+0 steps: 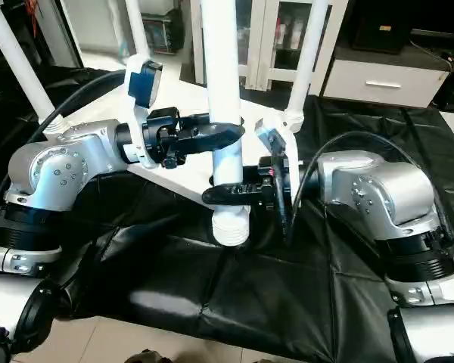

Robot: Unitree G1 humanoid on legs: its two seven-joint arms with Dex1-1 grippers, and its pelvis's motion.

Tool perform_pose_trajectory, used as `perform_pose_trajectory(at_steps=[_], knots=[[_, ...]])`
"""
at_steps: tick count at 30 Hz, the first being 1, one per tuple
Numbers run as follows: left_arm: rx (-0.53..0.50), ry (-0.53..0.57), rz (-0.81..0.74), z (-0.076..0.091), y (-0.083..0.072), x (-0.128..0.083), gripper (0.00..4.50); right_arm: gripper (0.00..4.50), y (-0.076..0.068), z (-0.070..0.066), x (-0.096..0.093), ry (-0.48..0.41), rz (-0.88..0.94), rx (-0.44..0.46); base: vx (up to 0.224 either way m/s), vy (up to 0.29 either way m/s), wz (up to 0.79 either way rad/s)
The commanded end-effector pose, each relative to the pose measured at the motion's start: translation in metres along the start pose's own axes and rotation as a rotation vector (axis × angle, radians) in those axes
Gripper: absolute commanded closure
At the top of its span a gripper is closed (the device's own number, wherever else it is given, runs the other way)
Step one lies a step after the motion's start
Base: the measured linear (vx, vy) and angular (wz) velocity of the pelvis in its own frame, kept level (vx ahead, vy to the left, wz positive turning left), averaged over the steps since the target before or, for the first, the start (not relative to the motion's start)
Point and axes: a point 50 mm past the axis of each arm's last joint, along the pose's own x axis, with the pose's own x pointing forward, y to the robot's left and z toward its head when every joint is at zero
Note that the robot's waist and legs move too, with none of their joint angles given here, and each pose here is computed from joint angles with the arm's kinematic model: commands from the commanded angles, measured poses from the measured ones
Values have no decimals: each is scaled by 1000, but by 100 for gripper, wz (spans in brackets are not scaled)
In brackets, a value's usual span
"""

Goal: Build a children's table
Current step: Pick table leg

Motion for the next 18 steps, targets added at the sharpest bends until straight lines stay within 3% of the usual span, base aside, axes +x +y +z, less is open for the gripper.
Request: perform_pose_trajectory(at_steps=[1,7,12,13,14,17,18], knots=[[-14,-7,38,4,4,-1,182,262,-6,3,-7,-35,-72,-13,0,0,0],[-3,-35,73,4,10,-11,135,264,-14,2,-12,-61,-164,-1,0,0,0],[72,-86,127,11,17,-28,109,264,-41,-5,-27,-116,-466,34,0,0,0],[72,-86,127,11,17,-28,109,264,-41,-5,-27,-116,-466,34,0,0,0],[133,16,177,6,24,-36,109,264,-49,-9,-37,-153,-567,61,0,0,0],[286,379,259,-23,38,-45,109,264,-46,-15,-44,-149,-595,61,0,0,0],[341,563,279,-39,45,-51,109,264,-43,-17,-46,-138,-584,54,0,0,0]])
